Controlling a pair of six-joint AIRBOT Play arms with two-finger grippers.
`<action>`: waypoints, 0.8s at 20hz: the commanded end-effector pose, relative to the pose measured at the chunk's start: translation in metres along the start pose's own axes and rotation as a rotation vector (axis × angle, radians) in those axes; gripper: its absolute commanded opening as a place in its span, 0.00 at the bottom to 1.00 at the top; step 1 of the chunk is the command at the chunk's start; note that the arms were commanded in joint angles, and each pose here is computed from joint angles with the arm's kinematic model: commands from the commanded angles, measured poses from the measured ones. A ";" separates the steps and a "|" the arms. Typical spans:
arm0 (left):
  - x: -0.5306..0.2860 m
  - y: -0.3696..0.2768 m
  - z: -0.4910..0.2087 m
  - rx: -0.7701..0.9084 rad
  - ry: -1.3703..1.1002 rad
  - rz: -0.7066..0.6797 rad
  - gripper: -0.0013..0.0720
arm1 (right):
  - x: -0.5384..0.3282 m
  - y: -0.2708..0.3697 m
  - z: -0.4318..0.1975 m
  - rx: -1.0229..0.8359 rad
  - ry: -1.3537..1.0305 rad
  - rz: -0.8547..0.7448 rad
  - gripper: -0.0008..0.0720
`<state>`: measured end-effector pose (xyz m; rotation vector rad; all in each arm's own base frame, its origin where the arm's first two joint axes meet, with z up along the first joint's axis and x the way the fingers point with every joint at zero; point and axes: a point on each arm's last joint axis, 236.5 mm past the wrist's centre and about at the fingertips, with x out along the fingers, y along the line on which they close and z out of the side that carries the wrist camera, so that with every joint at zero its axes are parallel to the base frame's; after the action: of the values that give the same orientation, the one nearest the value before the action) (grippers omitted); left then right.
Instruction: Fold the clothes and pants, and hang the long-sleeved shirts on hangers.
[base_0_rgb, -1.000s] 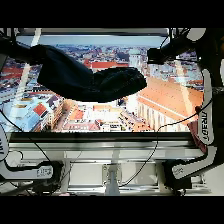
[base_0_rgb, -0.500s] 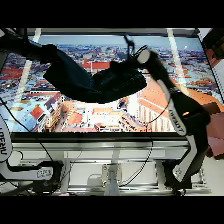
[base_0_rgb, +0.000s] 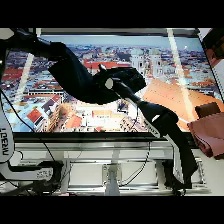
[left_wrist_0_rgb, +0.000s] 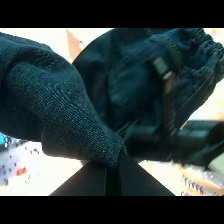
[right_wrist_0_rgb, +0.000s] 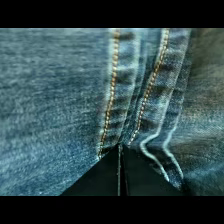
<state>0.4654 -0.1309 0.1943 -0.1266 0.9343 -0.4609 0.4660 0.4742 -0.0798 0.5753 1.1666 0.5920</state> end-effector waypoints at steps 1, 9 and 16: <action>0.014 -0.006 0.003 0.004 -0.003 -0.016 0.05 | 0.013 0.020 -0.016 0.030 0.008 0.037 0.07; 0.088 -0.072 -0.005 0.027 0.039 -0.145 0.05 | -0.077 -0.054 0.044 -0.017 0.051 -0.158 0.07; 0.150 -0.159 0.017 -0.035 -0.110 -0.299 0.05 | -0.277 -0.131 0.150 -0.076 -0.157 -0.410 0.07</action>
<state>0.4928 -0.2998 0.1454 -0.2560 0.8793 -0.6871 0.5430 0.2583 0.0207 0.3855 1.0988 0.3417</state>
